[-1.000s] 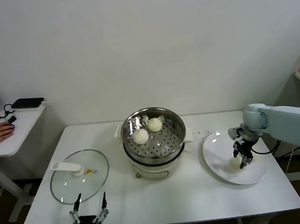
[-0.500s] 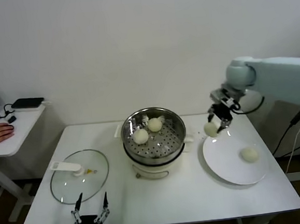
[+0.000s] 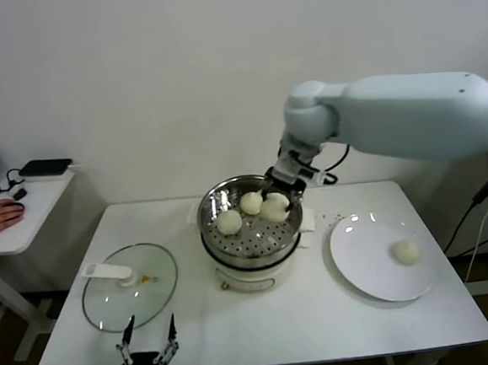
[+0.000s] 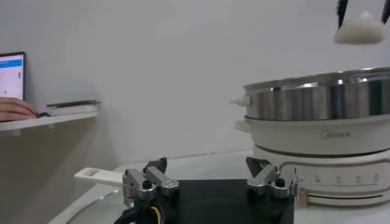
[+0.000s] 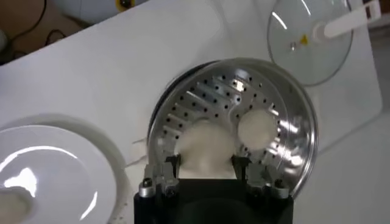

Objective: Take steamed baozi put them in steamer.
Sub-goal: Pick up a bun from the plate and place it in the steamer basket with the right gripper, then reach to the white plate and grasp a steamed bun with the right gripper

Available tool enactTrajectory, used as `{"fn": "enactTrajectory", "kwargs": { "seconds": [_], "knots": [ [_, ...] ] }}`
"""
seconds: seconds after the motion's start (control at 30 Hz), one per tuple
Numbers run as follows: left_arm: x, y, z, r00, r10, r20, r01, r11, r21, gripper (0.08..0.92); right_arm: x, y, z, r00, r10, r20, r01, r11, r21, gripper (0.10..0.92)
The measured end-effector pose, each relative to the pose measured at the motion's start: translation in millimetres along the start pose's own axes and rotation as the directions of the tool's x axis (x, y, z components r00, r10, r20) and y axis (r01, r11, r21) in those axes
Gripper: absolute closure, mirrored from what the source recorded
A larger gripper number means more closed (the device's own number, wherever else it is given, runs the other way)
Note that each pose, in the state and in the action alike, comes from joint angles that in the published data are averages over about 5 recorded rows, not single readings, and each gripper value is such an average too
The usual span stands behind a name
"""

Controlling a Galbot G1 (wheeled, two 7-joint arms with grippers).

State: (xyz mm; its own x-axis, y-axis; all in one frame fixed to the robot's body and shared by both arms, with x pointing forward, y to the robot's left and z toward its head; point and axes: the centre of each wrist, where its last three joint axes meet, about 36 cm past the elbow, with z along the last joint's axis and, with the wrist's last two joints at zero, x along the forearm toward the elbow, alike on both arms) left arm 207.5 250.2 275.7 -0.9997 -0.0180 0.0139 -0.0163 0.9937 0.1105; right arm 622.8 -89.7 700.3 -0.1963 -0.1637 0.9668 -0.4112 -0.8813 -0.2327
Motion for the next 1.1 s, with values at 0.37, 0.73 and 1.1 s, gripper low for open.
{"fn": "enactTrajectory", "kwargs": {
  "seconds": [0.37,0.73,1.1],
  "knots": [
    [-1.1,-0.1,2.4,1.0,-0.001,-0.003,0.001,1.0,0.001,0.177,-82.4,-20.9,-23.4,0.999,-0.016,0.048,0.012,0.997,0.076,0.428],
    [-1.5,-0.6,1.8,1.0,0.0,-0.001,0.0,1.0,0.002,0.177,-115.8,-25.5,-22.2,0.997,-0.004,0.072,-0.001,0.998,0.06,0.32],
    [-0.5,-1.3,1.4,1.0,0.003,-0.002,-0.003,1.0,0.002,0.177,-43.7,-9.8,35.0,0.997,-0.07,0.033,0.073,0.993,-0.097,0.2]
  ]
}}
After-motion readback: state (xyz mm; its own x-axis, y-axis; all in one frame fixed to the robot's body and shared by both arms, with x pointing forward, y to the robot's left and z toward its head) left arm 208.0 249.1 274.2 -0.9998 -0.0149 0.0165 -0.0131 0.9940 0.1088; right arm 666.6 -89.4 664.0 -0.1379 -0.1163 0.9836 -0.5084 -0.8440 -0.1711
